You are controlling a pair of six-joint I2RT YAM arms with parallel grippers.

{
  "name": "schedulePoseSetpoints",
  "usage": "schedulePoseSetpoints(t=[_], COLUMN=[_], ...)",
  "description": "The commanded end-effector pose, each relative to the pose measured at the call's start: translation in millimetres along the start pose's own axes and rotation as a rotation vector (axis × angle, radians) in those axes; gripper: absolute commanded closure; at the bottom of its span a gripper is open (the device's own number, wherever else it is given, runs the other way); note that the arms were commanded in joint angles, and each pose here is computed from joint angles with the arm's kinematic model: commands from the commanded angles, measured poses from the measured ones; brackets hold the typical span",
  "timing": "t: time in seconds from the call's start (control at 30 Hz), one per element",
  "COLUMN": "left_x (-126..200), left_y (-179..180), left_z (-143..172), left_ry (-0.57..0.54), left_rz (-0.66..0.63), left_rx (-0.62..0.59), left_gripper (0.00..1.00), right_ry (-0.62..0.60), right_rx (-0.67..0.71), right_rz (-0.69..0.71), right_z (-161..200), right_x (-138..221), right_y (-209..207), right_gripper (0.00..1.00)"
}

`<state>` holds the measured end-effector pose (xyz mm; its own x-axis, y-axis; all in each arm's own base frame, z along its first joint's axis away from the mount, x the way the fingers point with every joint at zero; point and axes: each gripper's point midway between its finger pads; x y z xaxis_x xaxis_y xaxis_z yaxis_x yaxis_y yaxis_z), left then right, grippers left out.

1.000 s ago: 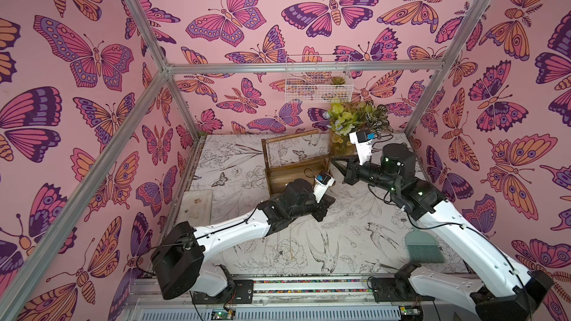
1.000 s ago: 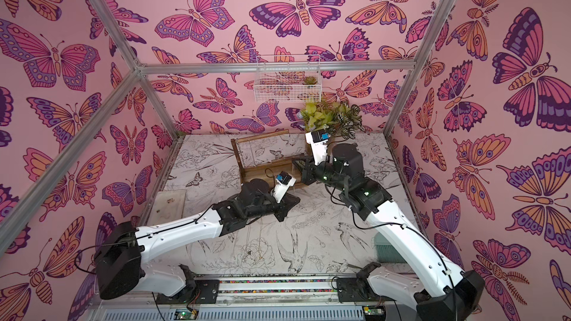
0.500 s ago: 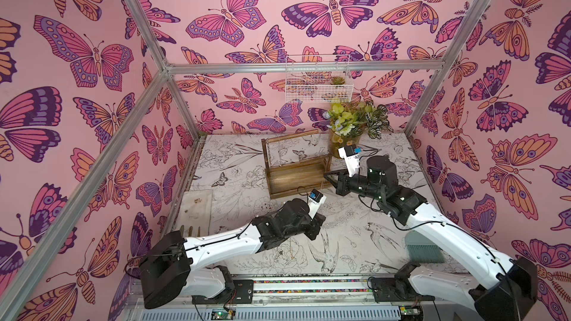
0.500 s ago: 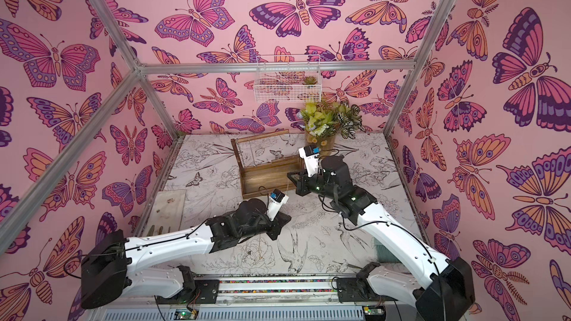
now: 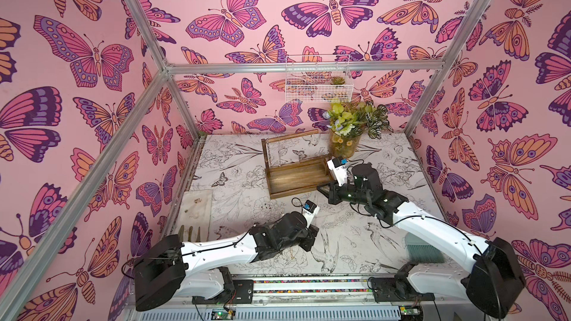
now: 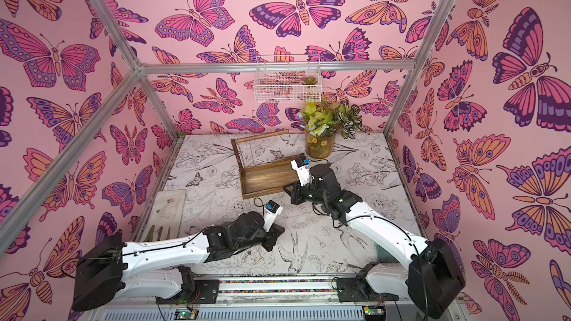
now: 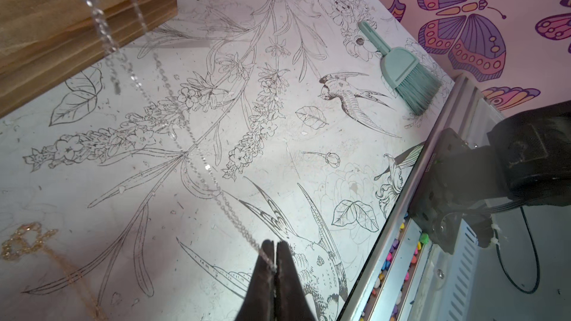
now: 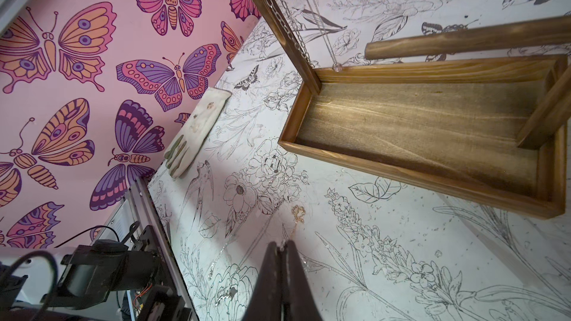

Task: Take the necklace off the jewelry display stand
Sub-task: Place the necklace at the center of the board.

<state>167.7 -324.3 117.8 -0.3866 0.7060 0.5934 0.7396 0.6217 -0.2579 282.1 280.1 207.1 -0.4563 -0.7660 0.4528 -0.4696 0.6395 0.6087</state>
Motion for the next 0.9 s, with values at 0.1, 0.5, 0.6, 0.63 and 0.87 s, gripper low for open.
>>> schedulePoseSetpoints(t=[0.1,0.5,0.6,0.63,0.87], left_x=[-1,-1,-2,-2,-7], left_y=[6,4,3,3,4], left_z=[28,61,67,70,90], left_ry=[0.047,0.096,0.106,0.111,0.161], left_rz=[-0.040,-0.077,-0.081,-0.084,-0.106], left_rx=[0.047,0.081,0.088,0.089,0.100], left_gripper=[0.95,0.96,0.96,0.96,0.96], right_ry=[0.028,0.103,0.117,0.119,0.144], right_rx=[0.000,-0.003,-0.001,-0.002,-0.006], right_rz=[-0.024,-0.021,-0.016,-0.014,-0.007], right_z=[13,44,50,51,60], right_x=[-15,-47,-54,-55,-66], right_y=[0,-11,-14,-16,-23], right_gripper=[1.00,1.00,1.00,1.00,1.00])
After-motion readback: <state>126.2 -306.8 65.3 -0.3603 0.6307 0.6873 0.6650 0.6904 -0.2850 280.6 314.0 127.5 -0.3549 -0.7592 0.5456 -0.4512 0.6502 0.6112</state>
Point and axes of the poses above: each gripper's point midway between its finger pads, its own x axis back along the fingers, its own y axis along the line the jaws close on, z = x × y, and after that the axes turned 7 degrees about -x, right-handed
